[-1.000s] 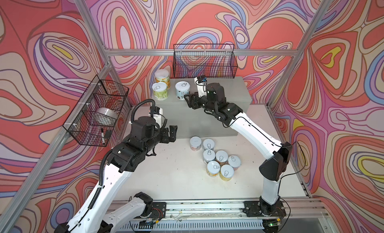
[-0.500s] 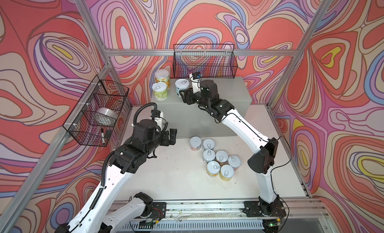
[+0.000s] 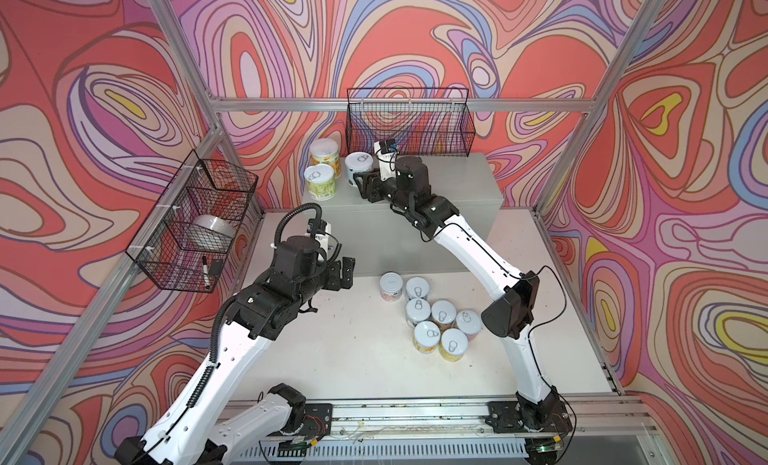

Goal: Place and organize the canned foods onto the counter
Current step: 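Push the teal can farther back on the box with the right gripper, then lower the left gripper to the pink can while the right gripper withdraws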

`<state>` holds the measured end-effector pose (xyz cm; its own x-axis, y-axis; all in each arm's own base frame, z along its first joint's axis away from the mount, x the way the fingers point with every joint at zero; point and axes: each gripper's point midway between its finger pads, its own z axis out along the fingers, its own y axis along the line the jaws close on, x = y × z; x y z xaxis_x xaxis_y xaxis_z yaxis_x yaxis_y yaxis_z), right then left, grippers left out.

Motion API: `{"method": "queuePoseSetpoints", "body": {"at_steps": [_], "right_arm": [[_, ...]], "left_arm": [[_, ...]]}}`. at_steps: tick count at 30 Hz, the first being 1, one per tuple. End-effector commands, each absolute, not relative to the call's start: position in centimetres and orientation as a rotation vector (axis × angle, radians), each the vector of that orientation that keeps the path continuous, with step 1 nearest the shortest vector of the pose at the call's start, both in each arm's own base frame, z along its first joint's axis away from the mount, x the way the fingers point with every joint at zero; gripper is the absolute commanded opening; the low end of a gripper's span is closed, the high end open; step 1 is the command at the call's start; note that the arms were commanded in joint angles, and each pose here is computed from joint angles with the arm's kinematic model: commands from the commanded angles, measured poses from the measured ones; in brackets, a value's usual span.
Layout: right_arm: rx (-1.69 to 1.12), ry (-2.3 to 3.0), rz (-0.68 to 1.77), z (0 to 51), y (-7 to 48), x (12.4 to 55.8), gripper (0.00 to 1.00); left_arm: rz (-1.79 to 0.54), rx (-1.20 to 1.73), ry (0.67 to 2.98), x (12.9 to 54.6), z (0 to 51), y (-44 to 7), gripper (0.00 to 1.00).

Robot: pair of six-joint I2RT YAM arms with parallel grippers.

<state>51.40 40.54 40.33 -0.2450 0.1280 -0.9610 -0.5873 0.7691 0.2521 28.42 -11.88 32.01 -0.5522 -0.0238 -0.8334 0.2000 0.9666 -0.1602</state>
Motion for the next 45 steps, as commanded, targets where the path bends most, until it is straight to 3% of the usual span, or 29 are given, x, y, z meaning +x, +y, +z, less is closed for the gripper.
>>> {"method": "queuePoseSetpoints", "body": {"at_steps": [1,7,18,27,38,45], "right_arm": [[-0.34,1.759,0.71,37.2,40.6,53.0,0.71],[-0.336,1.753,0.755,36.7,41.2,53.6,0.71],[-0.297,1.733,0.854,36.1,42.5,54.7,0.69],[-0.267,1.696,0.8,38.3,40.9,54.5,0.71],[-0.336,1.546,0.783,48.9,36.3,47.6,0.79],[-0.309,1.626,0.734,49.3,30.7,41.0,0.8]], "left_arm": [[-0.284,0.128,2.135,28.7,31.5,-11.9,0.95],[-0.303,0.131,2.127,28.3,31.2,-11.9,1.0],[-0.253,0.126,2.153,28.1,29.8,-11.2,1.0],[-0.202,0.046,2.143,28.5,28.8,-10.1,1.0],[-0.345,0.052,2.152,29.0,26.4,-12.3,1.0],[-0.51,0.077,2.11,28.6,23.1,-15.3,1.0]]}}
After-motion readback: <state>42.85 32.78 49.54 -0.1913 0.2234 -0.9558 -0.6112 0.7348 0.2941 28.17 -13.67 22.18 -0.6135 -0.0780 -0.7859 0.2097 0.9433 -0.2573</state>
